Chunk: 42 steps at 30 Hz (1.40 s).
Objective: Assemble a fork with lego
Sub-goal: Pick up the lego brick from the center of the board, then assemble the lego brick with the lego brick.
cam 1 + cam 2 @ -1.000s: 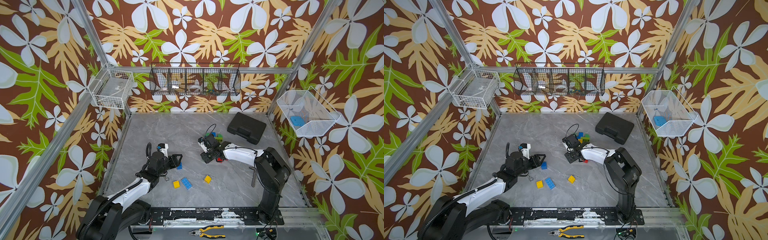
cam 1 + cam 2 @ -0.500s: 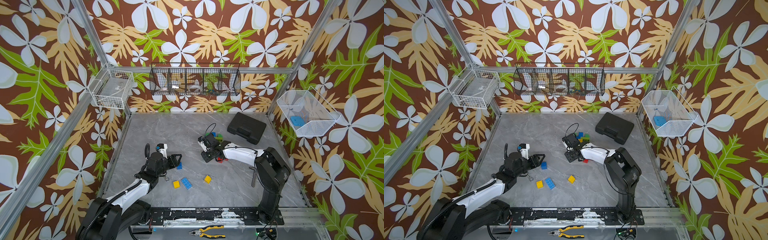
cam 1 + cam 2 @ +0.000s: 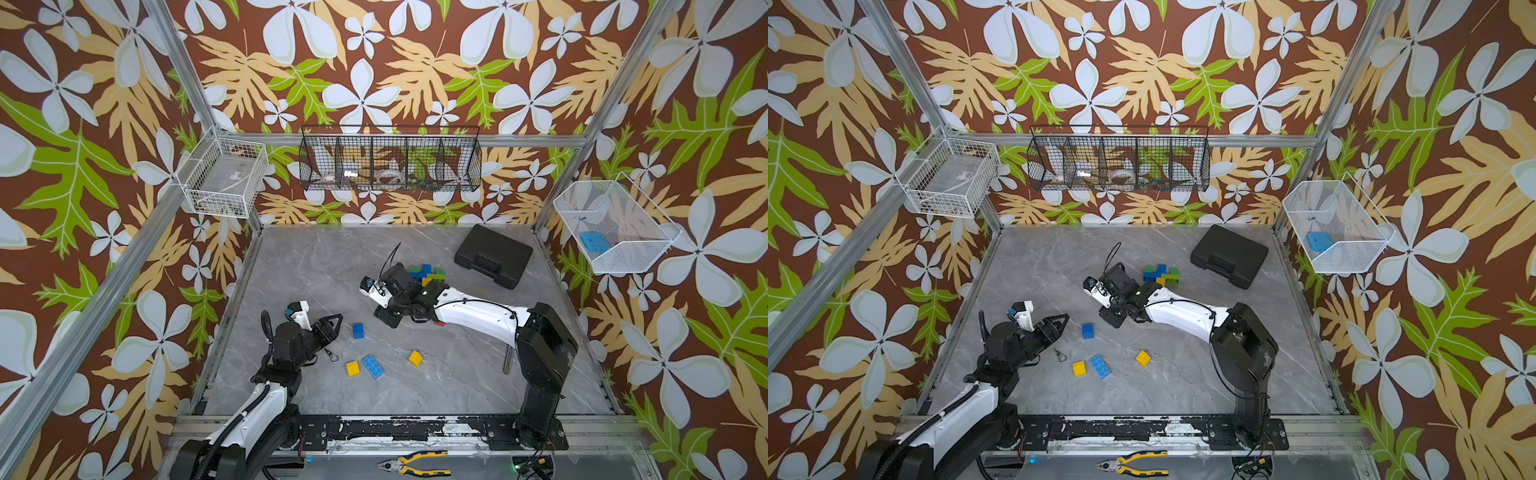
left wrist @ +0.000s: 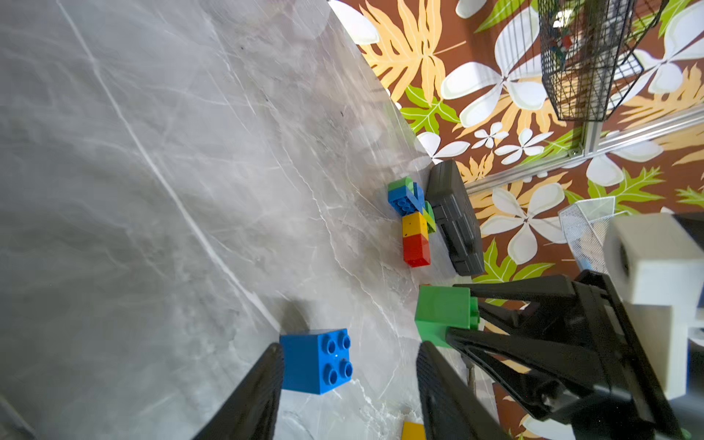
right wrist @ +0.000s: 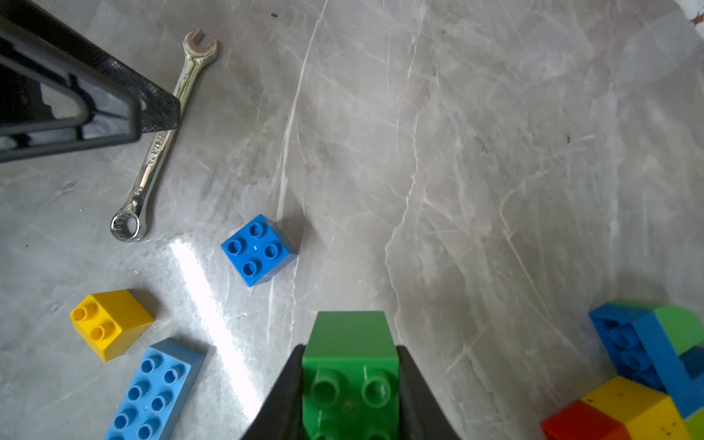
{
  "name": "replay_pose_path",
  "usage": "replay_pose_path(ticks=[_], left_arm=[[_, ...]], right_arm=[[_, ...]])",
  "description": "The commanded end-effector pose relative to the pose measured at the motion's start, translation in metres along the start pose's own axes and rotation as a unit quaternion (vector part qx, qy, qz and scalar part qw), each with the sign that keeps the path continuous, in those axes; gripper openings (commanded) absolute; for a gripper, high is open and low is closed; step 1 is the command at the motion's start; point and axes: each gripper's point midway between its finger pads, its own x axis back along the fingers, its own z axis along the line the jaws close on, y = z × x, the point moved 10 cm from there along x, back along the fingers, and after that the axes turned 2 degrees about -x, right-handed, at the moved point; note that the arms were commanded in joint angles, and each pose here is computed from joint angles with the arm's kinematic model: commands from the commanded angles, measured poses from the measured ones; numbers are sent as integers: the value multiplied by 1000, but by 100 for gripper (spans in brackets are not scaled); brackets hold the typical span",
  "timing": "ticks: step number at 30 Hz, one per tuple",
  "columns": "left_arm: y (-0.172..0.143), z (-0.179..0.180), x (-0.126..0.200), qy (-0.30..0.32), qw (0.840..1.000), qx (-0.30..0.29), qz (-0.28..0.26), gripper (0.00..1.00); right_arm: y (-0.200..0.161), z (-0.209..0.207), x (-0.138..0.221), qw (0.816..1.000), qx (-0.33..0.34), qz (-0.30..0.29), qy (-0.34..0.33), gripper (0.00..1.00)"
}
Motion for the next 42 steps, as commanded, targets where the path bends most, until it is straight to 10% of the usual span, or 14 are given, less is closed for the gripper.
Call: replay_pose_path(ticks=[1,8,21,42], left_arm=[[4,-4,4,-37,999,7,0,58],[4,4,9,-54,998,36,1,58],[8,12,10,-66,995,72,6,58],[4,19,4,-59,994,87,34,59]], right_arm=[[15,1,2,997,71,-34,15,0],[41,5,-3,984,159,-51,58,0],[48,34,-28,958,251,101,97,0],[50,42,-53,937,287,109,167,0]])
